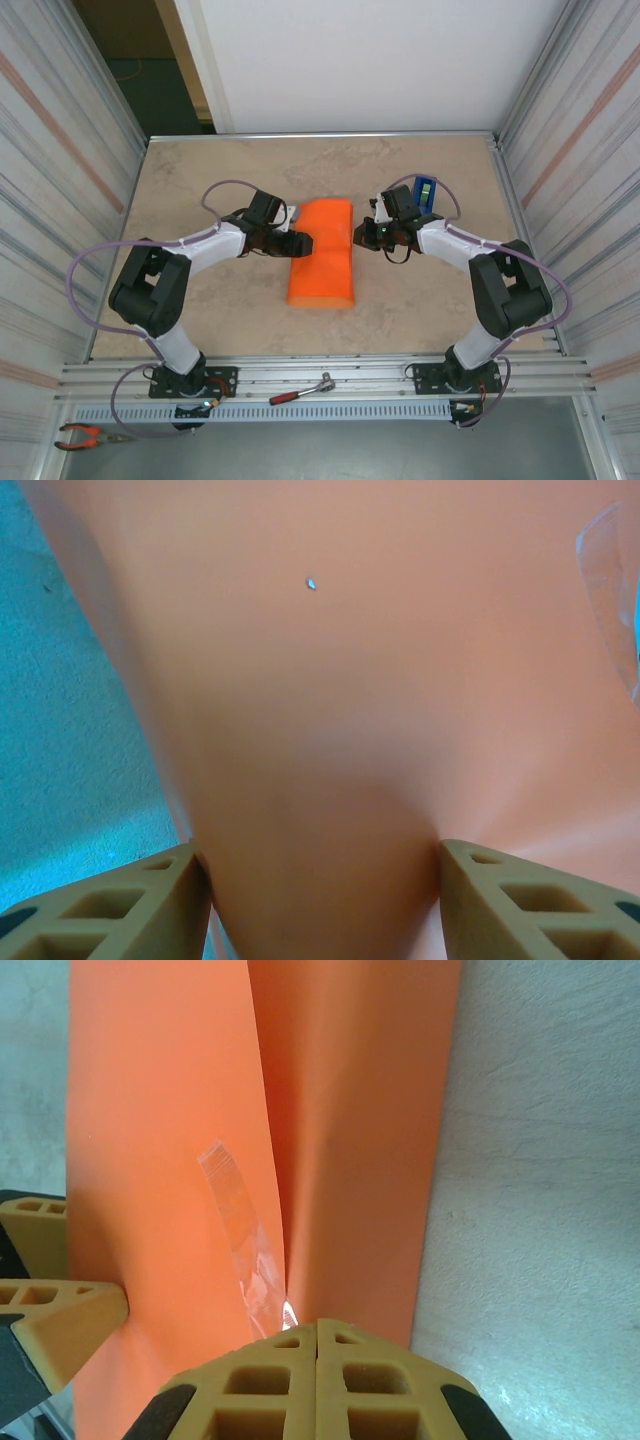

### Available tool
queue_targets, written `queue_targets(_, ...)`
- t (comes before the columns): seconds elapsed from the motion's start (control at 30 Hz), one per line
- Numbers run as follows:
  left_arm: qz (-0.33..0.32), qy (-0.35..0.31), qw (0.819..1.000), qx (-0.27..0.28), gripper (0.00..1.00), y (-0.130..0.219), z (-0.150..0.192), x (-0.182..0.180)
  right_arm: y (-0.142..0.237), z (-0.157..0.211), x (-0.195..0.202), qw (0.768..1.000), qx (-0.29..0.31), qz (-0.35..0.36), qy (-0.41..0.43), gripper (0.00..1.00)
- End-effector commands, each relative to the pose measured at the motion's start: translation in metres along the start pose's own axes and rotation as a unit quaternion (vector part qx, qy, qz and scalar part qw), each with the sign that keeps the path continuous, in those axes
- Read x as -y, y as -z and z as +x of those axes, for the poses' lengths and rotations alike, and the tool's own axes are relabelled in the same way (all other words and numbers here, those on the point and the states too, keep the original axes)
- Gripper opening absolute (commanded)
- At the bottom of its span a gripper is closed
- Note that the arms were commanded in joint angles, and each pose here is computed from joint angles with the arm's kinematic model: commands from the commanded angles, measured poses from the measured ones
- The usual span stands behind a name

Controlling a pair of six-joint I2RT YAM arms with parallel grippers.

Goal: Wrap the gift box in paper
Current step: Wrap the gift box with the wrapping paper.

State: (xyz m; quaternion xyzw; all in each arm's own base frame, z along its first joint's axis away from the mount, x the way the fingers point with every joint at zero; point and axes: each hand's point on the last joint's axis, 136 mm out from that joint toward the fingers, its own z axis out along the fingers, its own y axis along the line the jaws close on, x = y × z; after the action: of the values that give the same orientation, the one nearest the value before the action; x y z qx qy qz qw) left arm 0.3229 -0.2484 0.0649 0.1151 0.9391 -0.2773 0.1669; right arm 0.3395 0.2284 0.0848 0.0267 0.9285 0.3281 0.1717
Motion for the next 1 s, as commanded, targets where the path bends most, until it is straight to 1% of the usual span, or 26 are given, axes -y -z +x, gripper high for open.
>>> queue_targets(0.0, -0.12, 0.03, 0.987, -0.102, 0.57, -0.019, 0.066, -0.06, -0.008, 0.007, 0.004, 1.0, -0.015, 0.001, -0.008, 0.0)
queue_targets(0.33, -0.12, 0.029, 0.987, -0.1, 0.57, -0.018, 0.065, -0.059, -0.023, 0.026, 0.011, 0.999, -0.035, 0.007, -0.01, 0.0)
queue_targets(0.57, -0.121, 0.029, 0.987, -0.101, 0.57, -0.018, 0.066, -0.06, -0.033, 0.049, 0.013, 0.998, -0.054, 0.02, -0.006, 0.0)
queue_targets(0.8, -0.121, 0.029, 0.987, -0.1, 0.57, -0.018, 0.065, -0.059, -0.031, 0.071, 0.03, 0.997, -0.055, 0.041, -0.02, 0.0)
queue_targets(0.97, -0.12, 0.029, 0.987, -0.101, 0.57, -0.018, 0.065, -0.06, -0.032, 0.075, 0.025, 0.998, -0.051, 0.034, -0.023, 0.0)
